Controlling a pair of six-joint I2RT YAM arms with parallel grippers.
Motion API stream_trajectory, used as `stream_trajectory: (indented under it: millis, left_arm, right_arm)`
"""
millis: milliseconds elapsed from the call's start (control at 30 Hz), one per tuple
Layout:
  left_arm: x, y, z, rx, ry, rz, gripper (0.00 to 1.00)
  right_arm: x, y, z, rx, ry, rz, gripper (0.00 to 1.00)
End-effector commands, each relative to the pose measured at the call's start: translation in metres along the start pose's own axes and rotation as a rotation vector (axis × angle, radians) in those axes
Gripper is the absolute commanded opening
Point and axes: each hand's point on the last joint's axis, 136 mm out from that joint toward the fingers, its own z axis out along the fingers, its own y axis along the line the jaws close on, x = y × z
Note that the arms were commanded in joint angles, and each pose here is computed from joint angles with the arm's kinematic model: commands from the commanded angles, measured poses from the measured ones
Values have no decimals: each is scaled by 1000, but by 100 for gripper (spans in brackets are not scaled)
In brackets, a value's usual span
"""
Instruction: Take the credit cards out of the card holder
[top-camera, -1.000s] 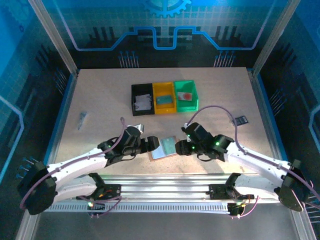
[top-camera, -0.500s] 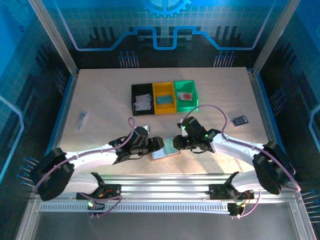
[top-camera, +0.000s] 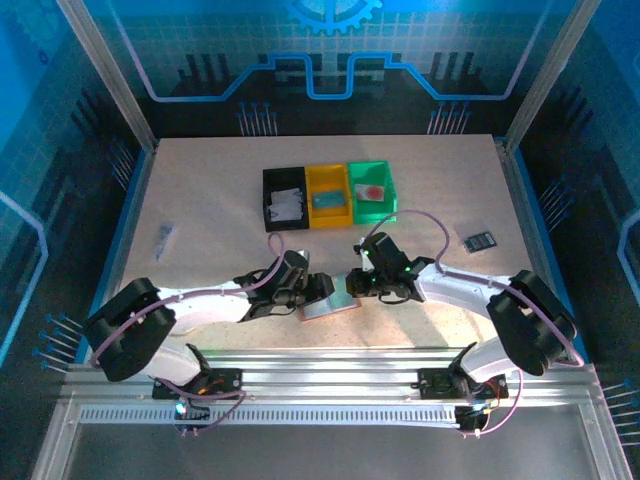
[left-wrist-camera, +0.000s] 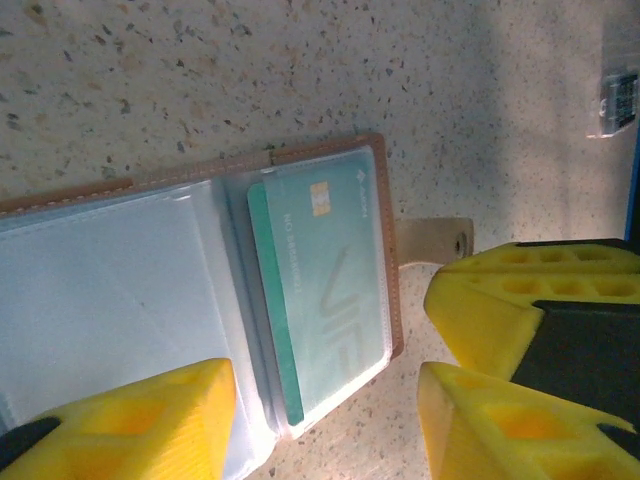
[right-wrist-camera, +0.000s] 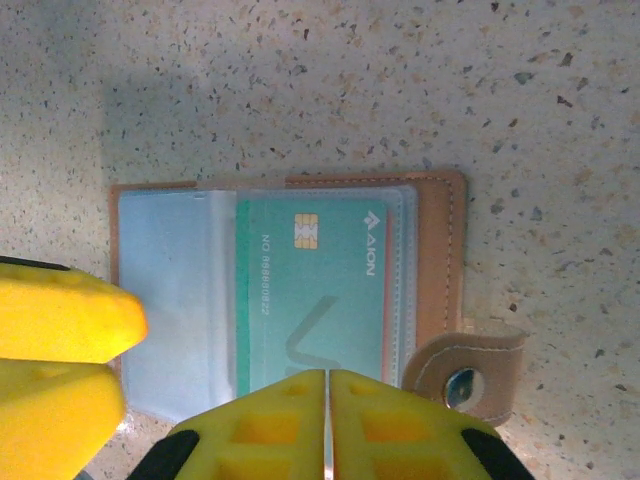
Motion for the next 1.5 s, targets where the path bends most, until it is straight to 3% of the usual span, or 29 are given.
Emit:
stream_trajectory:
  millis: [0,1467]
  left_arm:
    - [-2,-17,4,42,4,14,49]
    - [8,9,20,-69,-5,48,29]
  right_arm:
    - [-5,-6,0,9,-27,13,9]
    - [21,-32,30,19,57,64,2]
